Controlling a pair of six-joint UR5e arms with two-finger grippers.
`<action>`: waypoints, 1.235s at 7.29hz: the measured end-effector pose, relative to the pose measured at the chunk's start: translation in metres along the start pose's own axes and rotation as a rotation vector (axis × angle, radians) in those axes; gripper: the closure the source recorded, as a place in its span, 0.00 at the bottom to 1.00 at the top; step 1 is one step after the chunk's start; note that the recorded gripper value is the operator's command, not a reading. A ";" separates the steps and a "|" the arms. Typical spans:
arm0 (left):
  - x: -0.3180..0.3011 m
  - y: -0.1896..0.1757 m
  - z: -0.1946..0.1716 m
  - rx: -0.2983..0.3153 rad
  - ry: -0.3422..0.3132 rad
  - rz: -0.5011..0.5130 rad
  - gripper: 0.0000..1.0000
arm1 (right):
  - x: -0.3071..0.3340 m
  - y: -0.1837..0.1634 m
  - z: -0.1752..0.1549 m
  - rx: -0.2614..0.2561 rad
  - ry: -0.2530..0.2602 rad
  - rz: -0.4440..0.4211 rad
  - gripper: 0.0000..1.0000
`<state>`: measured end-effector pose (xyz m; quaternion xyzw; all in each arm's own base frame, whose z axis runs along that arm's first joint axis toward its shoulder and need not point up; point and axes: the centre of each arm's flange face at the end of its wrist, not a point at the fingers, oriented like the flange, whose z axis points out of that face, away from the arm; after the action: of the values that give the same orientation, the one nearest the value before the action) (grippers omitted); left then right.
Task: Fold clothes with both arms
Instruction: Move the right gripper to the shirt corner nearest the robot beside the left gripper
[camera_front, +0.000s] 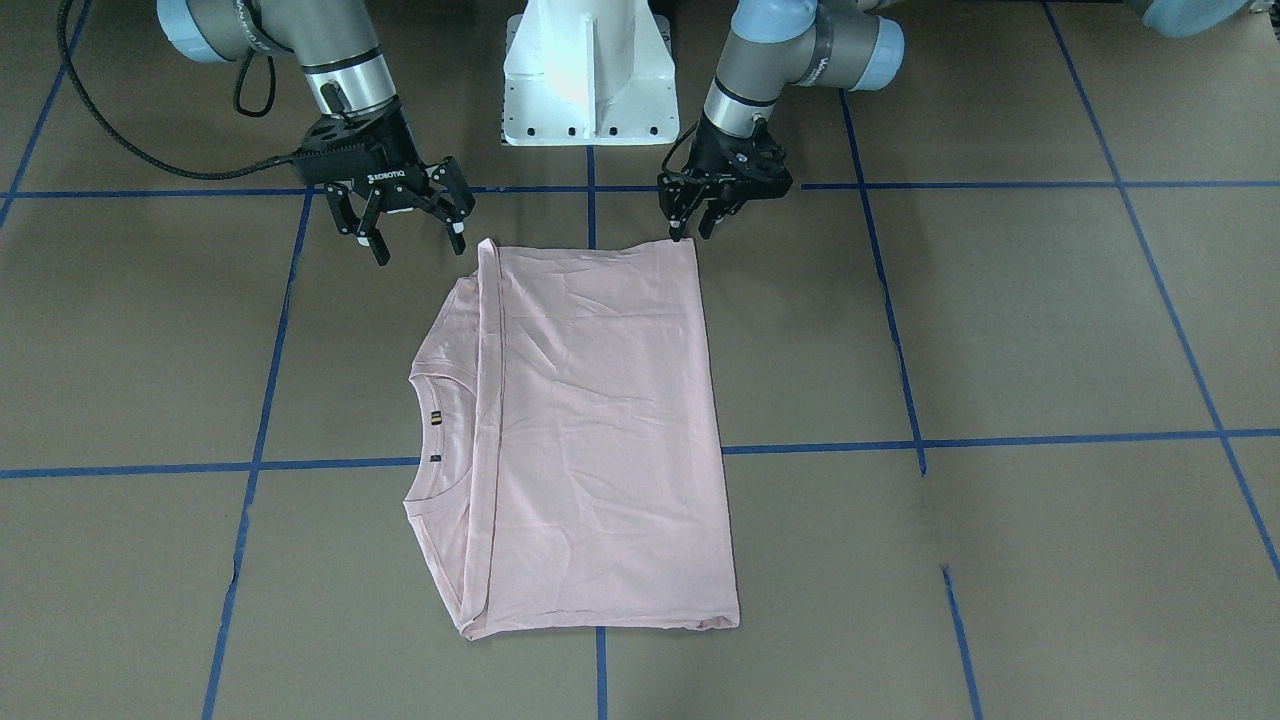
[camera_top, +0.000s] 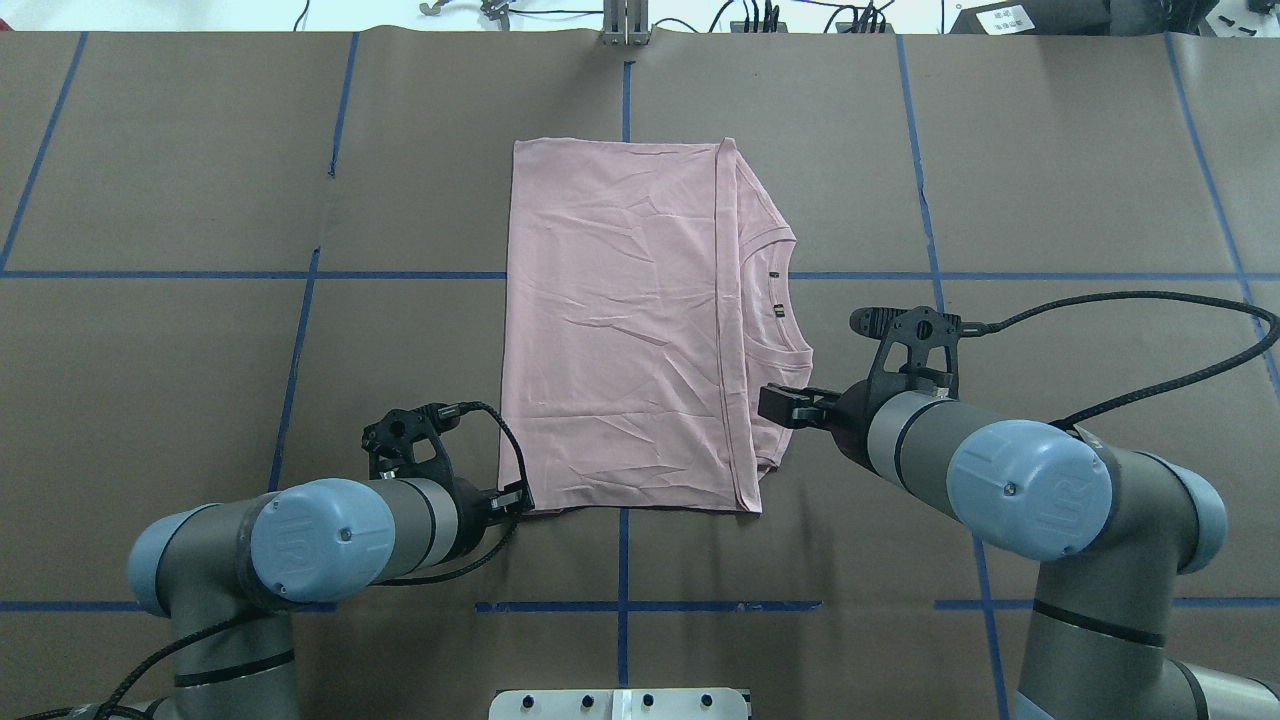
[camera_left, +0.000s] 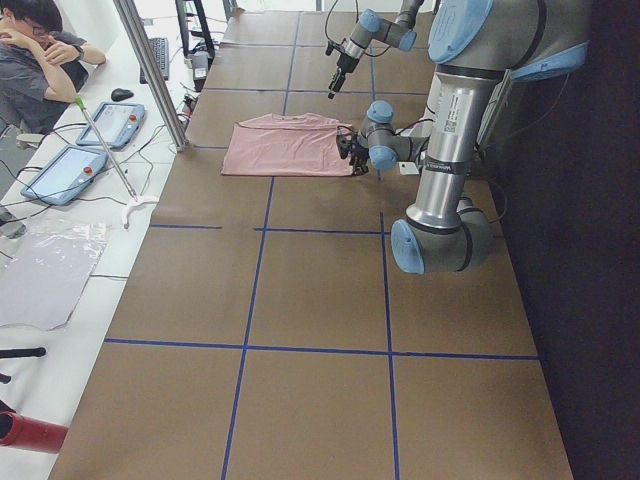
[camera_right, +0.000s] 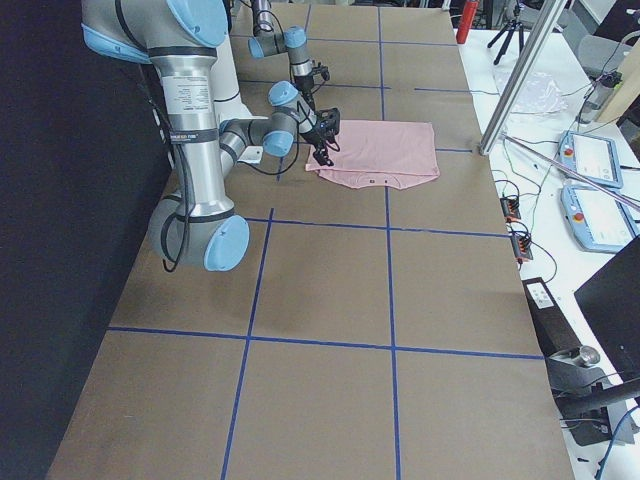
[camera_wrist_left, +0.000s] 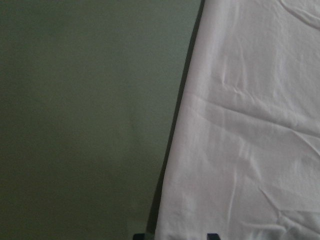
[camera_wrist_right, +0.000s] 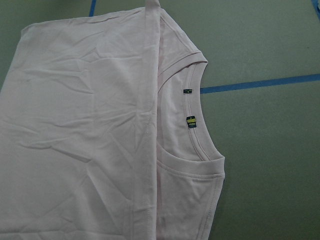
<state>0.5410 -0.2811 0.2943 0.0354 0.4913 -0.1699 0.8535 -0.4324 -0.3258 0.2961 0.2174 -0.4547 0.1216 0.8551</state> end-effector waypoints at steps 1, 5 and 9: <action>0.000 0.000 0.004 0.001 -0.006 0.000 0.51 | 0.000 0.000 0.000 0.000 0.001 0.000 0.00; 0.003 0.000 0.015 0.003 -0.018 0.001 1.00 | 0.001 0.000 0.001 -0.001 0.003 -0.001 0.00; 0.005 -0.002 0.014 0.004 -0.013 0.038 1.00 | 0.001 0.001 0.004 -0.001 0.009 0.006 0.05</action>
<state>0.5538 -0.2876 0.2976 0.0455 0.4847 -0.1549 0.8597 -0.4355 -0.3265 0.2994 0.2153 -0.4516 0.1249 0.8568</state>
